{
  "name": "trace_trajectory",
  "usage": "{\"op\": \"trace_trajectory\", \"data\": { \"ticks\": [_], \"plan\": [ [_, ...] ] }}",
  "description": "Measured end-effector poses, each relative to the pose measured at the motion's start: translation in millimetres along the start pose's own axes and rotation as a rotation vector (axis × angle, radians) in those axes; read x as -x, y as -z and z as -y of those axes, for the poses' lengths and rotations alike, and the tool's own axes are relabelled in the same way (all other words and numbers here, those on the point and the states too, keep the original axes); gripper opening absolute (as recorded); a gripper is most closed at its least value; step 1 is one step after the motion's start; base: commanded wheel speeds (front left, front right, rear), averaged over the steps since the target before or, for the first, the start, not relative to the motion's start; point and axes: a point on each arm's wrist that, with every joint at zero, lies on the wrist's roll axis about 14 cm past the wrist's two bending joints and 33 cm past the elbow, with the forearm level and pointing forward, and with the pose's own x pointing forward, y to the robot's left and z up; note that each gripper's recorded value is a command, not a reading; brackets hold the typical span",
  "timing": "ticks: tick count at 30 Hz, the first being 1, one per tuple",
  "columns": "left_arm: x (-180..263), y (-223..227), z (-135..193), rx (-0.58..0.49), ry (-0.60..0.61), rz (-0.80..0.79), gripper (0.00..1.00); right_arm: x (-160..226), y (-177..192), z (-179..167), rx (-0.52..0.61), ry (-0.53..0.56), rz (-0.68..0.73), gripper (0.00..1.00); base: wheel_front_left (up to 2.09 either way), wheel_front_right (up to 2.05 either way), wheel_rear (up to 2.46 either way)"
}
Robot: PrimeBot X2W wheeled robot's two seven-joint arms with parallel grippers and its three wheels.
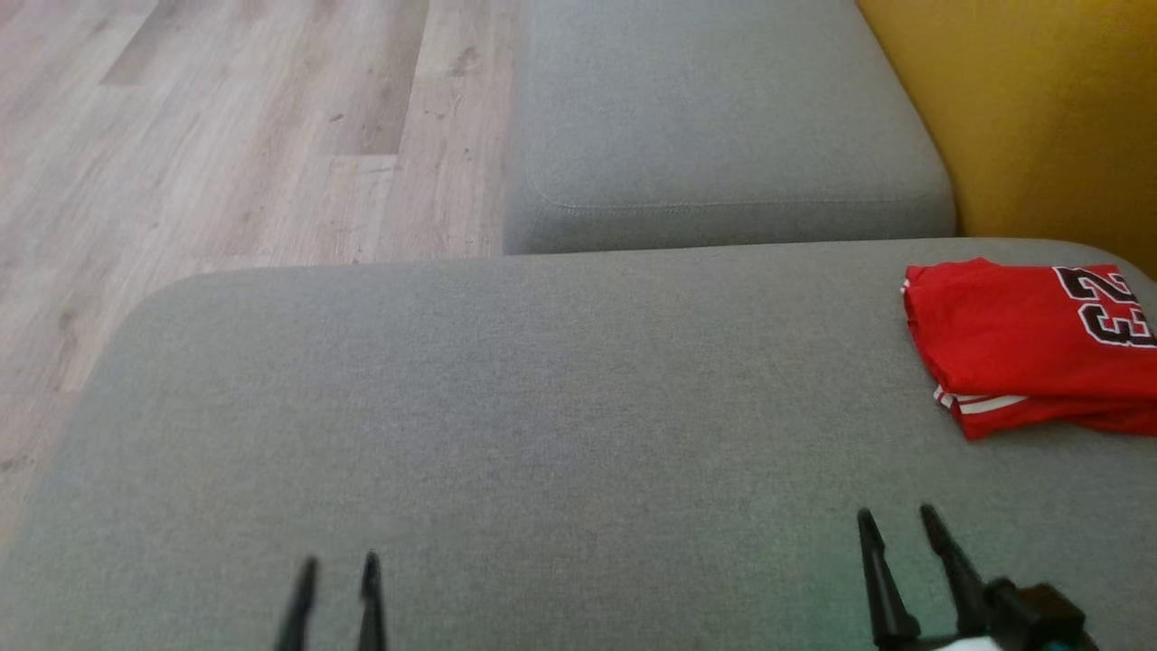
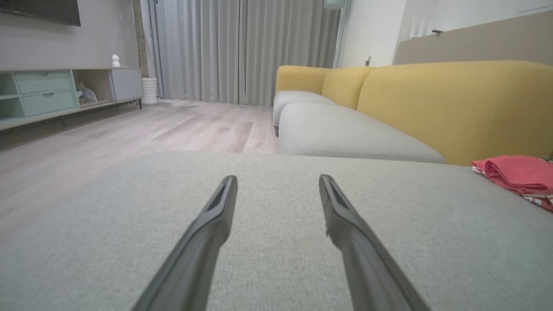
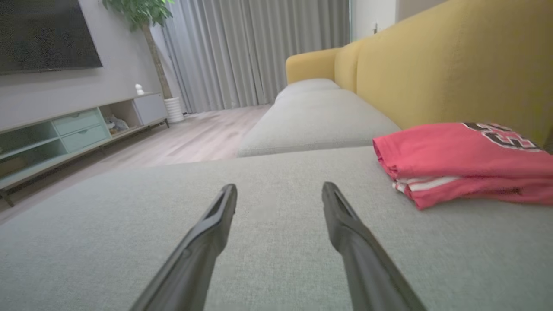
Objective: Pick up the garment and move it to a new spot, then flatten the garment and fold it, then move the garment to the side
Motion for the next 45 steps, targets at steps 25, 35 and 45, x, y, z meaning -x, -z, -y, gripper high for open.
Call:
{"op": "trace_trajectory", "data": {
  "ticks": [25,35,45],
  "plan": [
    [2,37,-14,0.225,-0.074,-0.161,0.00,9,34,20,-0.243,0.109,-0.118,0.00,0.00,0.00,0.00],
    [-6,37,-18,0.339,-0.096,-0.171,0.00,4,32,28,-0.356,0.149,-0.108,0.00,0.00,0.00,0.00],
    [-14,38,-21,0.453,-0.116,-0.188,0.00,-3,28,35,-0.470,0.180,-0.095,0.00,0.00,0.00,0.00]
  ]
}}
